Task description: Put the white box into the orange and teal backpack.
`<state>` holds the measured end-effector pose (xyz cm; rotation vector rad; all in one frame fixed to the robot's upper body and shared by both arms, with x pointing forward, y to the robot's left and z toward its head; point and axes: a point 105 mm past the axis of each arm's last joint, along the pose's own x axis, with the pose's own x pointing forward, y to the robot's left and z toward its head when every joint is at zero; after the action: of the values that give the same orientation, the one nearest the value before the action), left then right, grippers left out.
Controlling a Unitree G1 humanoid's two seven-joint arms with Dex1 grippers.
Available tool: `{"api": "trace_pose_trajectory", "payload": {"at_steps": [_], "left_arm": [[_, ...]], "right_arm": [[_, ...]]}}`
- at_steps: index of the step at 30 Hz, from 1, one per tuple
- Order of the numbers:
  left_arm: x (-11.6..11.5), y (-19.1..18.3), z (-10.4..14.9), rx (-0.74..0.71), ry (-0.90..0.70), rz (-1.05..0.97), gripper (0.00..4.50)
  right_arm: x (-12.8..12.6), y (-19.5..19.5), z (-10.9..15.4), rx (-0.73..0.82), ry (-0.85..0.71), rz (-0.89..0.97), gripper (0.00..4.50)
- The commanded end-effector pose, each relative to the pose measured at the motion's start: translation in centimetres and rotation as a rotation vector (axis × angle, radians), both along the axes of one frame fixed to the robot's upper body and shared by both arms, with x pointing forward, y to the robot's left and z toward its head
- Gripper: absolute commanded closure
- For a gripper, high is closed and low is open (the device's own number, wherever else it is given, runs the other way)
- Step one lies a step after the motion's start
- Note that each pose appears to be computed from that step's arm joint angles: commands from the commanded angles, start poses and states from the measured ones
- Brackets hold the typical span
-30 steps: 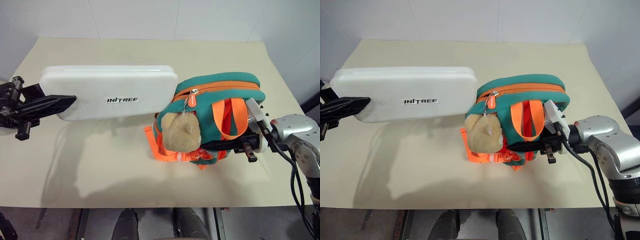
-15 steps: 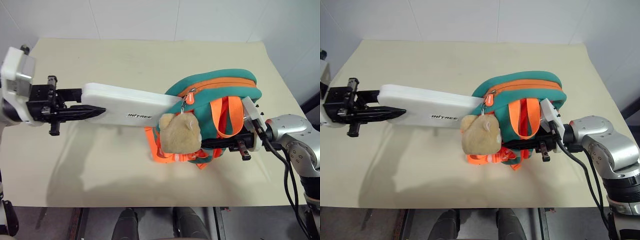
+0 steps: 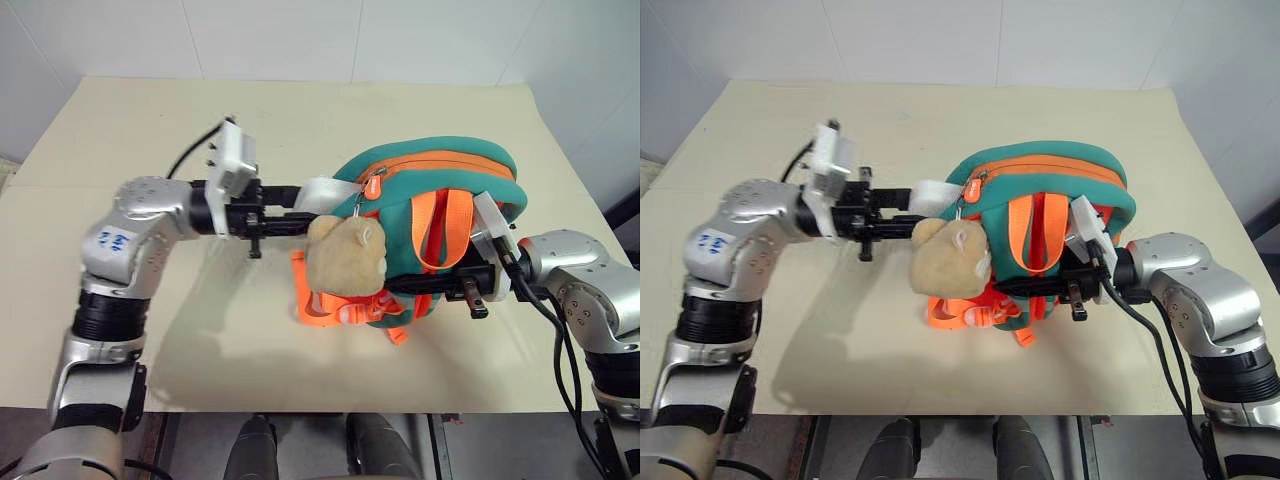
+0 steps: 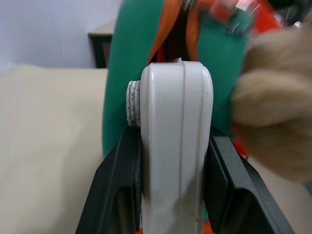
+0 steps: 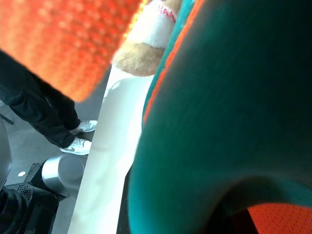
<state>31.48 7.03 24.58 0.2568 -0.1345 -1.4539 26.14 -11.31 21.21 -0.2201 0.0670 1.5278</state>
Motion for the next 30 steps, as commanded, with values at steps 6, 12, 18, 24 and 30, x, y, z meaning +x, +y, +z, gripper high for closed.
{"api": "trace_pose_trajectory", "payload": {"at_steps": [6,12,18,24,30], "left_arm": [[1.8,-4.0,-0.6,0.056,-0.078,-0.018,3.25],[0.0,-3.0,1.0,0.073,-0.088,-0.073,1.45],[-1.9,0.6,4.1,0.046,-0.101,-0.05,0.01],[-3.7,4.8,5.7,0.028,-0.082,0.011,0.01],[-5.9,8.5,6.2,-0.071,0.012,0.089,0.01]], "right_arm": [[-0.4,0.7,0.2,0.007,-0.023,0.006,4.5],[-0.6,0.7,0.3,0.016,-0.029,-0.005,4.5],[-0.6,0.9,0.0,0.02,-0.025,-0.008,4.5],[-0.5,1.1,-0.1,0.027,-0.021,0.001,4.5],[-0.1,1.2,-0.1,0.027,-0.018,-0.006,4.5]]}}
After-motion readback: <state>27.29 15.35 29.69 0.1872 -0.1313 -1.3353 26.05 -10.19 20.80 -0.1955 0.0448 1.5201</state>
